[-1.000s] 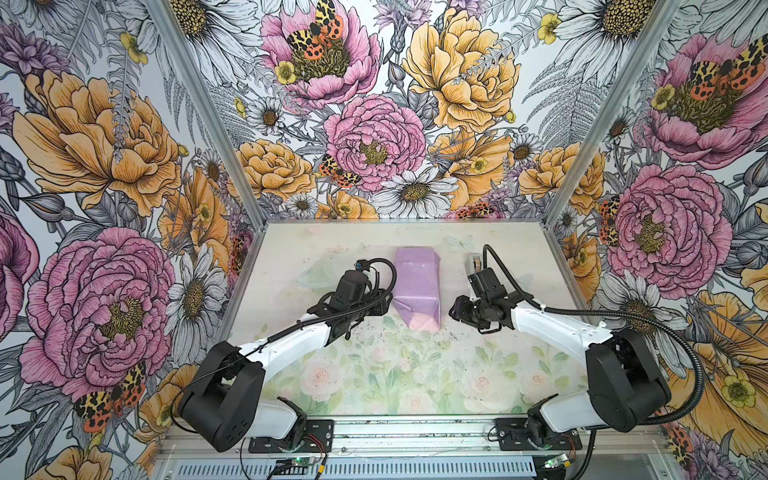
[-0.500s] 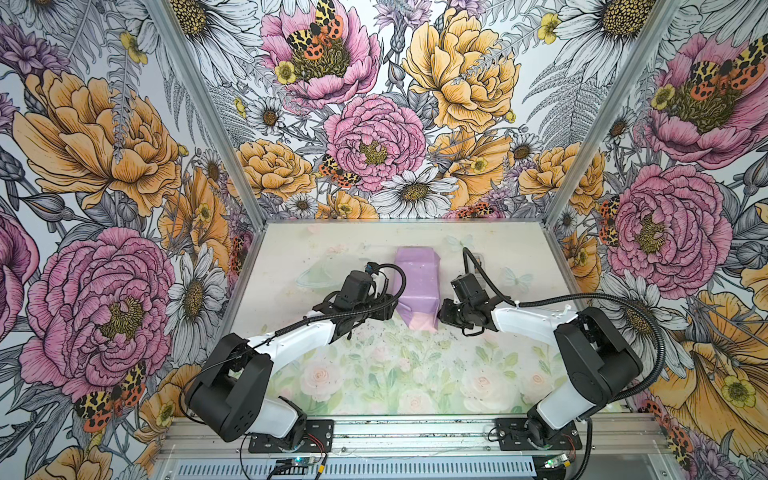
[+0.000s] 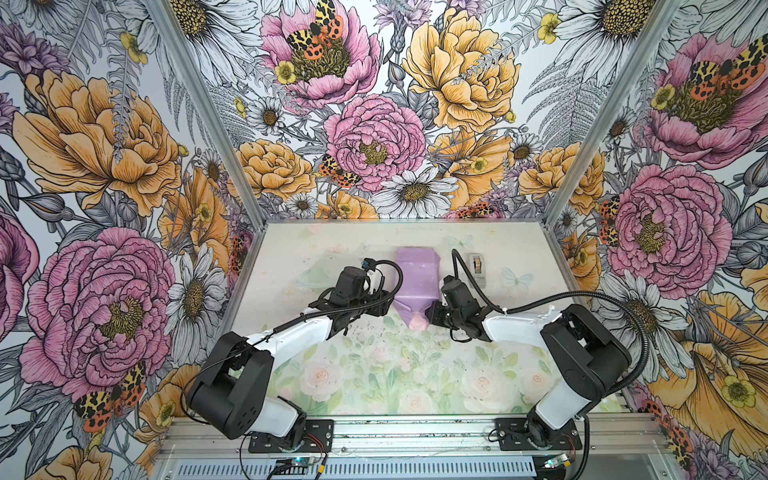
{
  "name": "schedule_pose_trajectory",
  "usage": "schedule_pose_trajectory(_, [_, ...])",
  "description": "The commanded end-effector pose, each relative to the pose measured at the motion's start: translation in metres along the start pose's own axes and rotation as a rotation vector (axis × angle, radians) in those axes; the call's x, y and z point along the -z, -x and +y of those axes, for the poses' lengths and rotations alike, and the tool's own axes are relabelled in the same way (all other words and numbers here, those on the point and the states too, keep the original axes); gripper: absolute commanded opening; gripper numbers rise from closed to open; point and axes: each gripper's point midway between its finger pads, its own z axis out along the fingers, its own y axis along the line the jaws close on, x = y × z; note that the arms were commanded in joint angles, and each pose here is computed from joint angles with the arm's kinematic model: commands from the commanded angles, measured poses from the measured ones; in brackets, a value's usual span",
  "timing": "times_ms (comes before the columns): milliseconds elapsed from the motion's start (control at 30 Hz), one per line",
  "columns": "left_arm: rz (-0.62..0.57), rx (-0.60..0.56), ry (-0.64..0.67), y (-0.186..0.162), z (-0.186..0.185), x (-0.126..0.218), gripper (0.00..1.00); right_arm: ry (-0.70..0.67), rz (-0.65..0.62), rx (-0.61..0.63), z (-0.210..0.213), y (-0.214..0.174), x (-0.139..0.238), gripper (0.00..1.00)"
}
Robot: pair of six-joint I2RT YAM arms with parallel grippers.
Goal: Wrap the gift box in paper
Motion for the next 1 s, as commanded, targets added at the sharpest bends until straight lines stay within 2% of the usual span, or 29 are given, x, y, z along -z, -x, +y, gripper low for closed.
schedule_pose_trajectory(0, [-0.071,-0.189,-0.079,0.022,-0.017,0.002,0.74,0.042,-0.088,0.018,0.012,0.012,-0.003,0.19])
schedule_pose_trajectory(200, [-0.101,-0.508,-0.125,0.032,-0.029,0.001,0.78,0.056,-0.127,0.029,0.010,0.009,-0.013,0.17])
schedule_pose_trajectory(300, [-0.043,-0.659,-0.195,0.022,-0.039,-0.008,0.83,0.059,-0.140,0.033,0.008,0.006,-0.018,0.16])
schedule_pose_trajectory(433, [0.083,-0.856,-0.211,0.005,-0.042,-0.023,0.86,0.069,-0.165,0.037,0.006,0.005,-0.021,0.15])
schedule_pose_trajectory(600, [0.128,-1.071,-0.213,-0.005,-0.044,-0.033,0.88,0.075,-0.164,0.044,0.006,0.003,-0.022,0.16])
schedule_pose_trajectory(767, [0.112,-1.198,-0.184,0.003,-0.048,-0.040,0.89,0.083,-0.163,0.054,0.008,0.002,-0.021,0.21])
schedule_pose_trajectory(967, [0.167,-1.293,-0.116,-0.001,-0.035,-0.052,0.89,0.070,-0.145,0.079,0.005,-0.003,-0.008,0.29])
